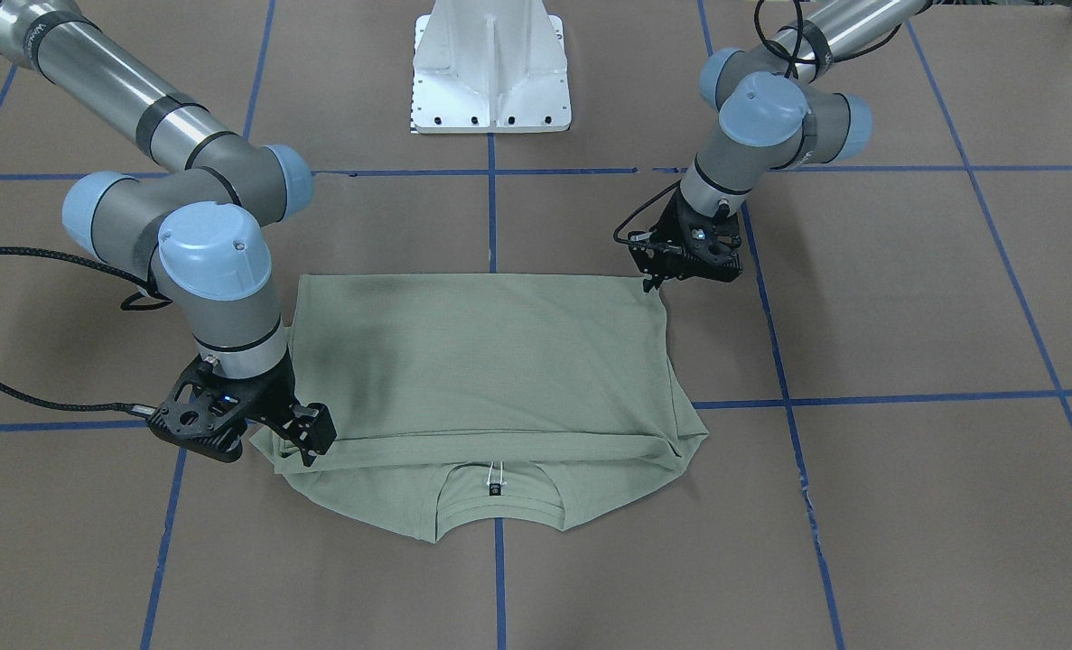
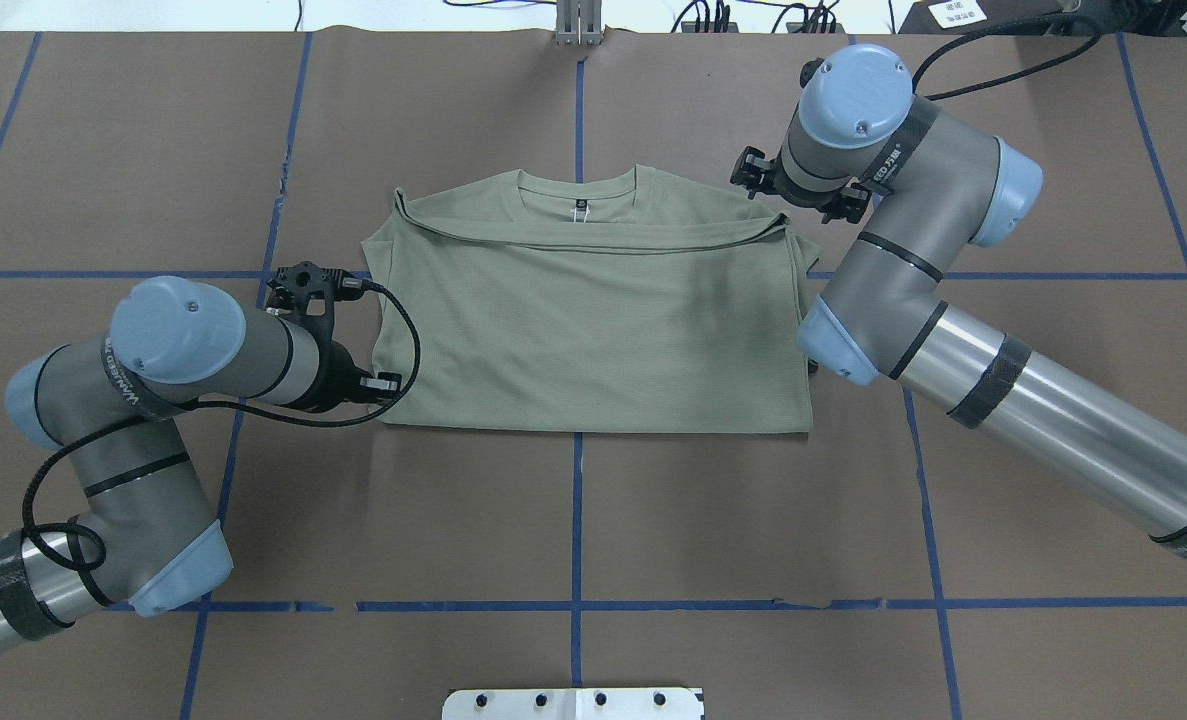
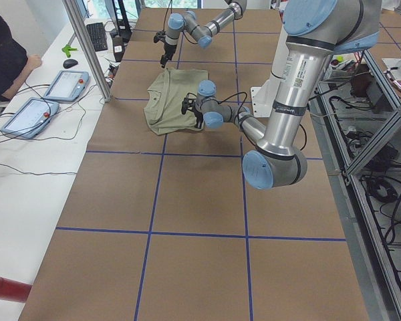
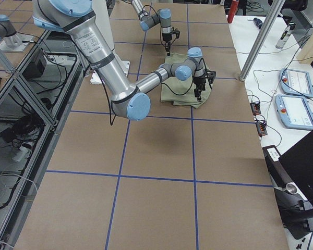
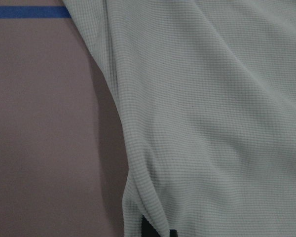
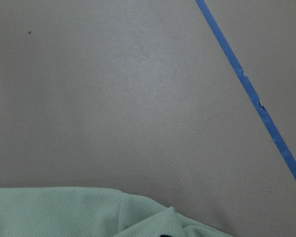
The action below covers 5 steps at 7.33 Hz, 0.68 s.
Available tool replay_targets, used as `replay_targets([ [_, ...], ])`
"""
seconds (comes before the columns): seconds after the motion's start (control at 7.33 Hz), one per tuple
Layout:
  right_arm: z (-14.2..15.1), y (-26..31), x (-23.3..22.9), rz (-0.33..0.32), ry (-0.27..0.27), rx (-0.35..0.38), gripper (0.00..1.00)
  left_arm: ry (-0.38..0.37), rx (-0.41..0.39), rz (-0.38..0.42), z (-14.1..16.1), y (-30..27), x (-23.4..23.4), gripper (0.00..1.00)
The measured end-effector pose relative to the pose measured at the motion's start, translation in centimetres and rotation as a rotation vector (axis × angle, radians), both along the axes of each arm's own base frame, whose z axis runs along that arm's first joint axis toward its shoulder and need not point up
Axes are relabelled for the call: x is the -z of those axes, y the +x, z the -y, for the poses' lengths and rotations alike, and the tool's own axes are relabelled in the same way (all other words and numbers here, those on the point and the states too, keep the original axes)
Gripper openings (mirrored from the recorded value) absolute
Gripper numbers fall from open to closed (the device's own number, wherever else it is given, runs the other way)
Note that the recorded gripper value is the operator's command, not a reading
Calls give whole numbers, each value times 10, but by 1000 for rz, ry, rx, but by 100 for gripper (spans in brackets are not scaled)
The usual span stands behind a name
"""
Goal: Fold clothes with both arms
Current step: 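Drag the folded shirt with the left gripper away from the robot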
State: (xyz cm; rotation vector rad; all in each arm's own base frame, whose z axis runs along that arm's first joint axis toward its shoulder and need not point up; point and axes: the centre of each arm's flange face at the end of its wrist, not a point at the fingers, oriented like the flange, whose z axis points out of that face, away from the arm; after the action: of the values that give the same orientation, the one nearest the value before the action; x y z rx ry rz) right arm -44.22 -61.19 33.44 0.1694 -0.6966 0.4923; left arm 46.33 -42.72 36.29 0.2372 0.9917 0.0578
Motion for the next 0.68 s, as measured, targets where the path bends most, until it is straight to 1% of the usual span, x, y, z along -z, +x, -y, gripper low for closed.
replay_targets([
  [0.14,0,0,-1,-1,-1,0,100,54,2,29,22,-18,-9,0],
  [0.27,-1,0,-1,-2,-1,0,100,108,9,73,51,-42,-24,0],
  [0.55,-1,-1,-2,-3,-1,1,100,206,11,192,118,-95,-69,0],
  [0.68,-1,-1,-2,-2,-1,1,100,236,12,246,156,-116,-85,0],
])
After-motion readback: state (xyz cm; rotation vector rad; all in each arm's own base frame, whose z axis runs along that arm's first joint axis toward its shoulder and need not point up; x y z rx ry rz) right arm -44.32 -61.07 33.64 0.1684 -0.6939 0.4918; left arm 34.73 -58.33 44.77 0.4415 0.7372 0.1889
